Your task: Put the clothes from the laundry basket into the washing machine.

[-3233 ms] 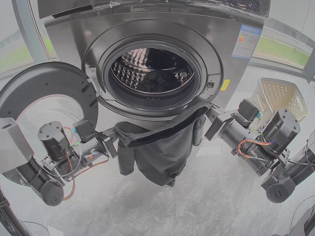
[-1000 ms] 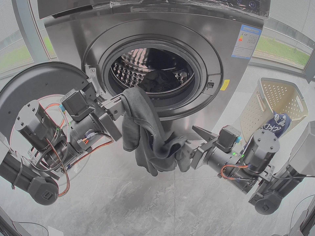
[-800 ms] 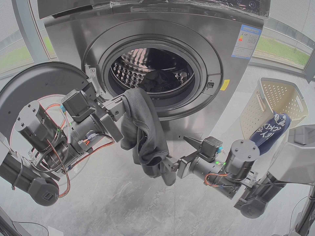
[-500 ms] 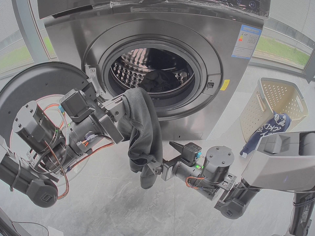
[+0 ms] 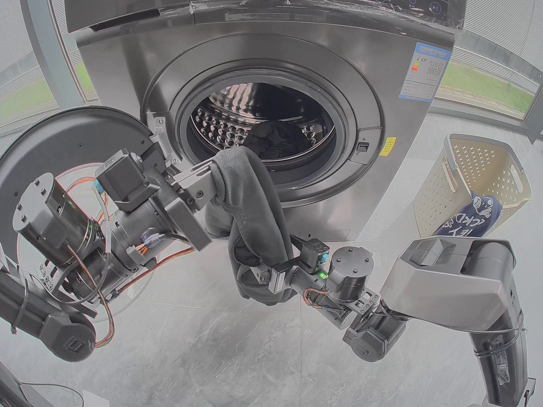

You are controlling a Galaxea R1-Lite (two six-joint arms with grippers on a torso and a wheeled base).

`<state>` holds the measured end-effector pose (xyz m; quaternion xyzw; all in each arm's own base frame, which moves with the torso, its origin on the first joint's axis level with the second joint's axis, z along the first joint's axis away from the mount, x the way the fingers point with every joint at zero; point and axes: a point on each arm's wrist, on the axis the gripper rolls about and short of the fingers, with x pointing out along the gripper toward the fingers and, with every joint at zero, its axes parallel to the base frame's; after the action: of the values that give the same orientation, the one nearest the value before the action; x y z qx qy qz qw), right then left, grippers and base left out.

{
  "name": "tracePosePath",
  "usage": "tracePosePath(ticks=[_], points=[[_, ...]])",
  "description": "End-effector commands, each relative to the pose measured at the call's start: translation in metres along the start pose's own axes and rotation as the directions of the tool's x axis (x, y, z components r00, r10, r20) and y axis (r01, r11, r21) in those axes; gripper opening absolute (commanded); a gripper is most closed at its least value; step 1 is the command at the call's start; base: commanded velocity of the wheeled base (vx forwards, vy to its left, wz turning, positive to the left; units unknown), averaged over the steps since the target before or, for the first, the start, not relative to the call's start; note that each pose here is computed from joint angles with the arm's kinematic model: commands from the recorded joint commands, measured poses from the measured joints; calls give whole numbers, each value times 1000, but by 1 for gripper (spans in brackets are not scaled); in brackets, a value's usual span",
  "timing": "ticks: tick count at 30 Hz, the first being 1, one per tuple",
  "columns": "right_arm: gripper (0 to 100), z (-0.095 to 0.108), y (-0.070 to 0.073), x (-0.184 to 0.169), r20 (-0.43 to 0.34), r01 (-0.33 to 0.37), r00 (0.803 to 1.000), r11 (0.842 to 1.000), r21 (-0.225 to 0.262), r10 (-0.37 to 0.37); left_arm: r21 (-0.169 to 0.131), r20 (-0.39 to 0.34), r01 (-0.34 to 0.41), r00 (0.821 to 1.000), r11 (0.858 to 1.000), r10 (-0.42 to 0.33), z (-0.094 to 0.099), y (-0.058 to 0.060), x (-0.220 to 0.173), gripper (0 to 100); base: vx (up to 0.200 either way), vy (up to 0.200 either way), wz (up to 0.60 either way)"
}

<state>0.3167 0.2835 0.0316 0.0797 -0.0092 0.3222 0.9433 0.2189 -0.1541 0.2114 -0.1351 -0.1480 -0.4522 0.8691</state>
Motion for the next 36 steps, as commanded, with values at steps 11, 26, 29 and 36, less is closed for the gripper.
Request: tracePosePath(ticks=[11,26,29,36], points=[[100,-24,-14,12,-15,34,999,999,-22,-35,1,13,7,1000,1000,-7,4,-2,-1,0,0,0,0],[0,19,-36,4,57,91,994,996,-13,-90,19,-21,-96,995,995,96,-5,25,-5,0,0,0,0],[0,38,-45,2,100,120,988,993,-6,-119,17,-77,-155,985,988,156,-22,43,-10,0,0,0,0],[0,76,-41,-10,168,113,979,994,4,-112,54,-174,-196,964,979,202,-50,57,-16,0,0,0,0]])
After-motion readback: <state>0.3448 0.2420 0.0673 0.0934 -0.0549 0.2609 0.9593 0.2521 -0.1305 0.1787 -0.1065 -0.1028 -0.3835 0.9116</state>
